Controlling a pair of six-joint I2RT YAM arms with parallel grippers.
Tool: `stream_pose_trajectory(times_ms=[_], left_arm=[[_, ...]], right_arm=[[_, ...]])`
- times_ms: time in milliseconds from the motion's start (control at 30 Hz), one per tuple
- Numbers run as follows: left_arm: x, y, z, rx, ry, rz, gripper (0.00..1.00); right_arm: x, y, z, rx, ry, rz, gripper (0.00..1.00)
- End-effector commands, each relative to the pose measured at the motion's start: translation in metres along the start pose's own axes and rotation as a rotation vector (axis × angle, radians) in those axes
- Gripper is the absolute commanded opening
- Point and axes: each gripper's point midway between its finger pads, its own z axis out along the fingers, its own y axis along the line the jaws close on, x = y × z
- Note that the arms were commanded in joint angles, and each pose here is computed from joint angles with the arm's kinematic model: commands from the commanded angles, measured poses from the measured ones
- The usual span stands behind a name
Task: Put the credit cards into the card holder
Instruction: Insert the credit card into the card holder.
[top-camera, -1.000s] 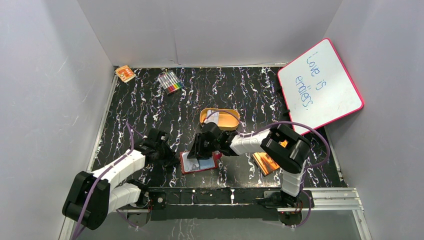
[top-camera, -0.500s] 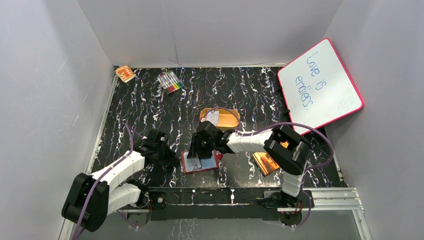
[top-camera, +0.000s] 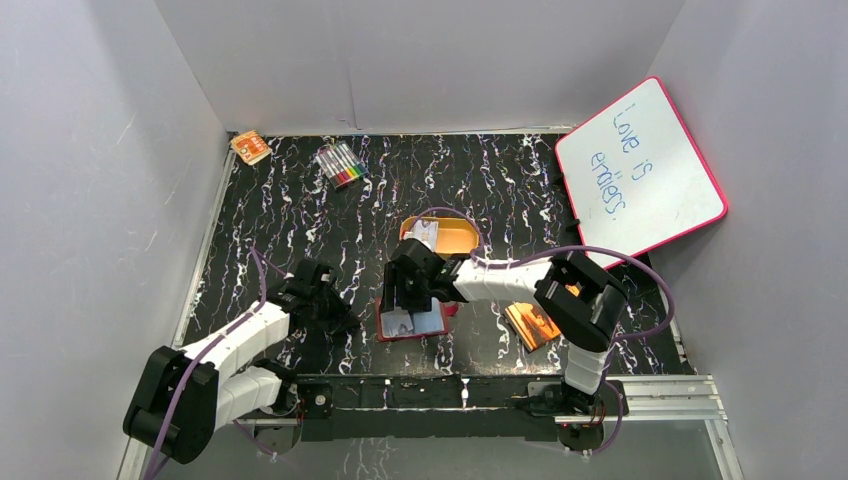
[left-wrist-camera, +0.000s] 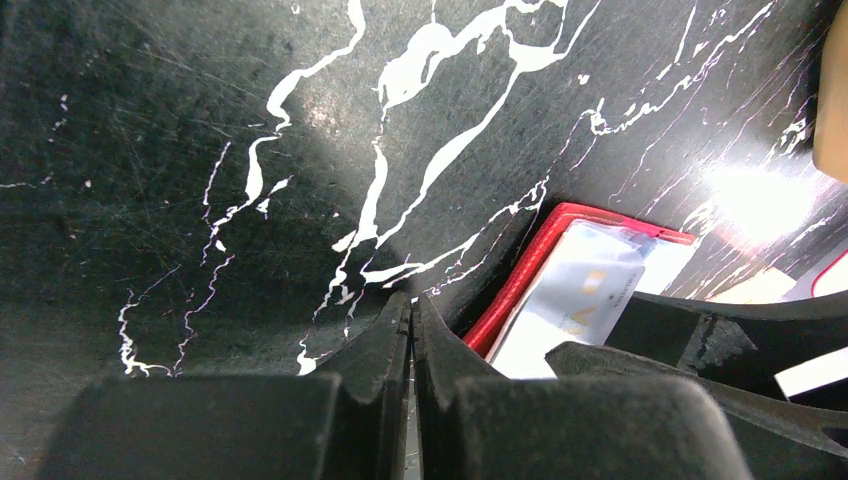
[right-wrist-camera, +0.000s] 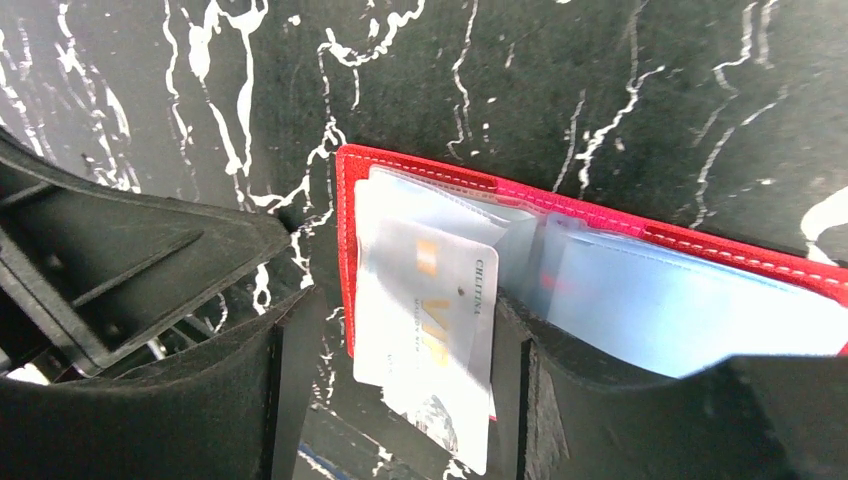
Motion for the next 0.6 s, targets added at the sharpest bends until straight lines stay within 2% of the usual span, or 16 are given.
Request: stream_pose_trajectory(times_ms=[0, 333, 500, 567], left_arm=[[0.012, 0.031, 0.003, -0.107, 0.031, -0.002, 0.00], [0.009, 0.028, 0.004, -0.106, 0.029, 0.011, 0.00], [0.009, 0.026, 0.004, -0.103, 0.031, 0.015, 0.00], [0.009, 0.025, 0.004, -0.101, 0.031, 0.016, 0.00]], right_arm=[[-0.007, -0.023, -0.009, 0.142, -0.027, -0.068, 0.70], [-0.011, -0.021, -0.014, 0.161, -0.027, -0.143, 0.77], [-0.018, -0.016, -0.024, 0.143, -0.066, -0.150, 0.89], [-0.020, -0.014, -0.027, 0.145, -0.075, -0.153, 0.90]])
